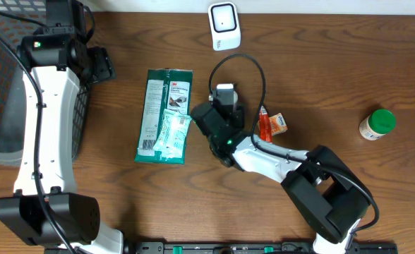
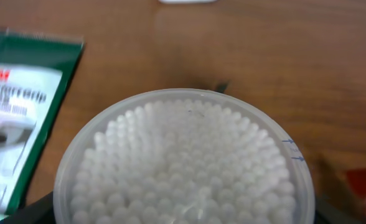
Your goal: Scan the item barcode
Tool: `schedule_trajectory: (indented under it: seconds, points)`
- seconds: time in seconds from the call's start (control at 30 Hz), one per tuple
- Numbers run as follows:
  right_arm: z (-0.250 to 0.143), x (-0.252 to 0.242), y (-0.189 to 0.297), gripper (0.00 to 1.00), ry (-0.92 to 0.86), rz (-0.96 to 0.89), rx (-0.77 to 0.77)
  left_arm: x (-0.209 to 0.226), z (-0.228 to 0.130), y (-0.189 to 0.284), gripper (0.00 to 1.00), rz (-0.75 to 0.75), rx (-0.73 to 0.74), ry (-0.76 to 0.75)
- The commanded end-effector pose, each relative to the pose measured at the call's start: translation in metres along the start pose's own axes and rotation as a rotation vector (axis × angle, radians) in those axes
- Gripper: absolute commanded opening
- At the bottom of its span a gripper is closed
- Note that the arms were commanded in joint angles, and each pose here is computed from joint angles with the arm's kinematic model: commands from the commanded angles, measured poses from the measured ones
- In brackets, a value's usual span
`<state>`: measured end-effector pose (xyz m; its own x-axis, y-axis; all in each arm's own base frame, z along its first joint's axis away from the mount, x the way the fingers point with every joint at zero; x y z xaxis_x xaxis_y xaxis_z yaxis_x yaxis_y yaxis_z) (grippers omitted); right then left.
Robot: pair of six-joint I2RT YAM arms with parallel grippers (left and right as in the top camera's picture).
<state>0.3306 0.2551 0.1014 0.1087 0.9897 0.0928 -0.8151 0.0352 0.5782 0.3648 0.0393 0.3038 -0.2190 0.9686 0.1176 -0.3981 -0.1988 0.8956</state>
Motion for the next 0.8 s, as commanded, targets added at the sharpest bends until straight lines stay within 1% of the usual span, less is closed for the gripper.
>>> schedule_trajectory:
  seconds: [0.0,0.07,0.1,0.13,0.17,0.2,0.23,0.27,0.37,0.43,0.47,0.6,0.77]
  points:
    - [-0.011,0.004,0.002,0.01,0.032,0.016,0.024,0.005,-0.001,-0.006,0.78,0.033,0.018,-0.011]
    - [-0.011,0.005,0.003,0.11,0.034,0.019,0.024,0.005,-0.001,-0.006,0.78,0.033,0.018,-0.011]
    - [-0.012,0.006,0.003,0.14,0.035,0.021,0.024,0.005,-0.001,-0.006,0.78,0.033,0.018,-0.011]
    - [-0.012,0.006,0.003,0.20,0.036,0.021,0.024,0.005,-0.001,-0.006,0.78,0.033,0.018,-0.011]
    - [-0.012,0.006,0.004,0.31,0.037,0.021,0.024,0.005,-0.001,-0.006,0.78,0.033,0.018,-0.011]
    - [-0.012,0.006,0.004,0.40,0.047,0.022,0.024,0.005,-0.001,-0.006,0.78,0.033,0.018,-0.011]
    - [-0.012,0.006,0.004,0.55,0.066,0.022,0.024,0.005,-0.001,-0.006,0.78,0.033,0.018,-0.011]
    - [-0.012,0.006,0.004,0.62,0.088,0.022,0.024,0.005,-0.001,-0.006,0.78,0.033,0.018,-0.011]
    - [-0.013,0.007,0.005,0.70,0.169,0.025,0.025,0.005,-0.001,-0.006,0.78,0.033,0.018,-0.011]
    - [-0.015,0.010,0.007,0.80,0.207,0.032,0.026,0.005,-0.001,-0.006,0.78,0.033,0.018,-0.011]
    - [-0.016,0.011,0.008,0.84,0.215,0.035,0.026,0.005,-0.001,-0.006,0.78,0.033,0.018,-0.011]
    - [-0.020,0.016,0.013,0.88,0.230,0.050,0.028,0.005,-0.001,-0.006,0.78,0.033,0.018,-0.011]
    - [-0.021,0.020,0.018,0.97,0.240,0.061,0.025,0.005,-0.001,-0.006,0.78,0.033,0.018,-0.011]
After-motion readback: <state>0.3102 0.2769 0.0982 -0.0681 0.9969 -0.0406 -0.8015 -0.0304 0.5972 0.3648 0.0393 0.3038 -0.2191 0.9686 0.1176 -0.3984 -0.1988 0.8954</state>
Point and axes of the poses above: each gripper's point midway between its finger pads, its own y axis back along the fingers, its own x axis along the line the jaws close on, z = x × y, the point moved 8 cm from there along y, back along the fingers, and after that the axes turned 10 degrees about -y, right-handed, at the moved point
